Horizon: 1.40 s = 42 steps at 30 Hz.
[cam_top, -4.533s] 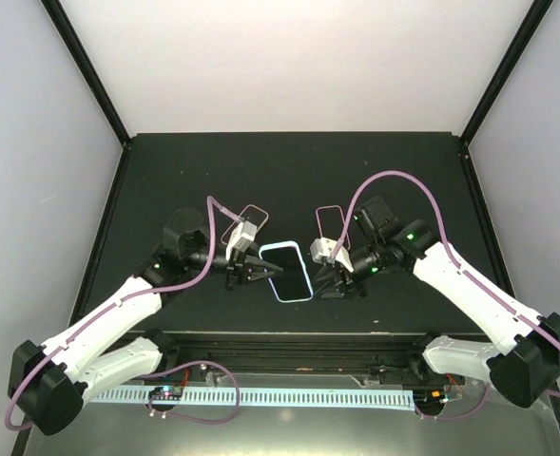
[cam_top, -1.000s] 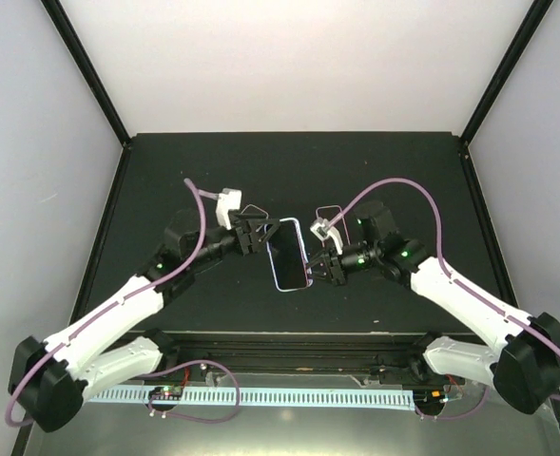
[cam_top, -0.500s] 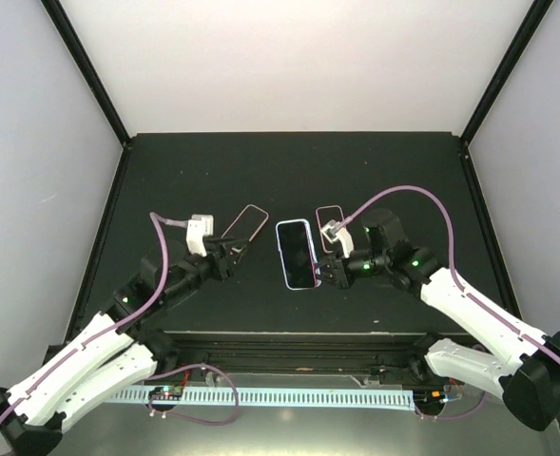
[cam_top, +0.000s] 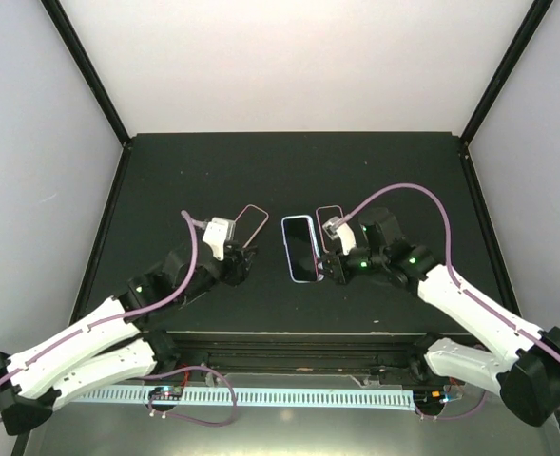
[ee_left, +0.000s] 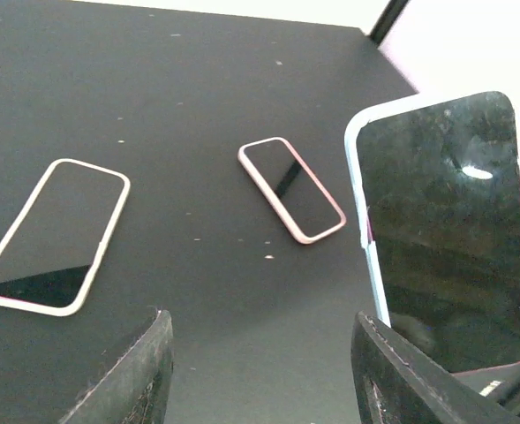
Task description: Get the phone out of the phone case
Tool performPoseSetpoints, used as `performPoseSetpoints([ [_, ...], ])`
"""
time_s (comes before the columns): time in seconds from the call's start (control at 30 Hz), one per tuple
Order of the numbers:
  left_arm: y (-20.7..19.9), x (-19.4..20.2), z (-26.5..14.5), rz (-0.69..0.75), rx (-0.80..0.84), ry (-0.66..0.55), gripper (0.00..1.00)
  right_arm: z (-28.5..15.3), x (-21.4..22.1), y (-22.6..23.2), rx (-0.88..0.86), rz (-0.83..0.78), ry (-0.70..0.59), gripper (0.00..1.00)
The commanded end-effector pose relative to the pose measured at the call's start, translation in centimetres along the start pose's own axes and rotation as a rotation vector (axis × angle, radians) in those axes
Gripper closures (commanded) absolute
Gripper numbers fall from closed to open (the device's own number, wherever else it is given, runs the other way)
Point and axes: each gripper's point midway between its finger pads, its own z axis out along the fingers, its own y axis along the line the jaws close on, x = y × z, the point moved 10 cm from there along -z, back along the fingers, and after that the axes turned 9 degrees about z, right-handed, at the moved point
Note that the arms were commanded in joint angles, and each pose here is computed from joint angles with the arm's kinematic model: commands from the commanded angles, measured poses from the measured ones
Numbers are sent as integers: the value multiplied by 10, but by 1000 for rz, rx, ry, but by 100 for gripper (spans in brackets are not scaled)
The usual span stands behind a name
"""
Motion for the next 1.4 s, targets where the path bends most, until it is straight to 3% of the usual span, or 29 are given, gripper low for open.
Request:
performPoseSetpoints([
  [0.0,4,-6,6,81,-137,-10,41,5,-29,-8,162,2,-82,99],
  [0.27,-7,23,42,192,-186,-59,37,49,-30,-43,220,234,56,99],
  [0.47,-23,55,66,296,-54,-50,37,81,-27,-67,254,402,202,99],
  [0.6,-34,67,79,317,3,-10,35,91,-27,-75,263,488,227,99],
  [0.67,-43,70,85,329,30,4,5,95,-27,-78,272,515,242,99],
  [0.7,-47,71,89,335,42,12,1,97,-26,-79,278,526,257,99],
  [0.9,-63,70,110,360,49,37,1,107,-25,-88,293,569,313,99],
  [1.03,-59,78,128,325,-103,87,1,111,-24,-91,287,585,337,99],
  [1.17,-63,80,138,322,-120,131,1,113,-23,-96,287,605,350,99],
  [1.37,-62,86,139,315,-95,151,21,112,-25,-104,281,642,354,99],
])
